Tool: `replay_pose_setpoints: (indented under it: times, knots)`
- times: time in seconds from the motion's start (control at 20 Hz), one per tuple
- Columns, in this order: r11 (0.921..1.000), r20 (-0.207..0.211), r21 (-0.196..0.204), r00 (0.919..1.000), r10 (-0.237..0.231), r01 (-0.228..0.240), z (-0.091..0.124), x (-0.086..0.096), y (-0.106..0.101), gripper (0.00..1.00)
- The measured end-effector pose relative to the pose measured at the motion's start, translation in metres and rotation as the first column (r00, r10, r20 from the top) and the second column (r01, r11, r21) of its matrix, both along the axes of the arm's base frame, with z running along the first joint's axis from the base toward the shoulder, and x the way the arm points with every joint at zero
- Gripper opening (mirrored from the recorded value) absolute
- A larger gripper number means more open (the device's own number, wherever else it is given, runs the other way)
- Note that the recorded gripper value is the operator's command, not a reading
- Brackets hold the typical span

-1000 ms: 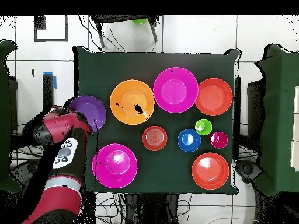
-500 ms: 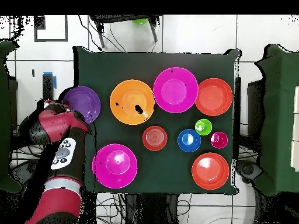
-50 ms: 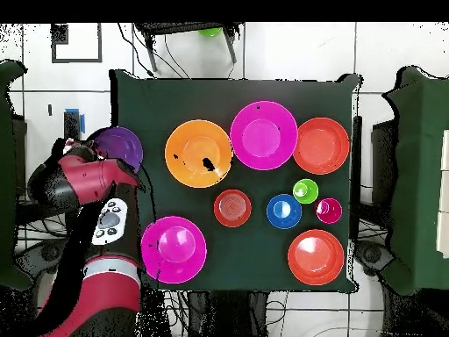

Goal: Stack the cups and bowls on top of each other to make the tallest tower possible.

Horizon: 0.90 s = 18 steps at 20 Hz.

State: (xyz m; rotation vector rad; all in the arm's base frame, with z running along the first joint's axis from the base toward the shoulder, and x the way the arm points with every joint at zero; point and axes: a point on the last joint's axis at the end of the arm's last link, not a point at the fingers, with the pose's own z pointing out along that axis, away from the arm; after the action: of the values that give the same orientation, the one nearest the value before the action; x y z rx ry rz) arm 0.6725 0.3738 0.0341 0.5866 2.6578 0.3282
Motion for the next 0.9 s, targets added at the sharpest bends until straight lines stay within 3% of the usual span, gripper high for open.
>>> replay_pose_setpoints:
  times: [0.45,0.9]
  knots:
    - [0.9986,0.039,0.037,0.9985,-0.038,0.036,0.015,0.037,-0.022,0.0]
    - [0.9989,0.094,0.019,0.9945,-0.045,0.044,0.03,0.077,-0.067,0.0]
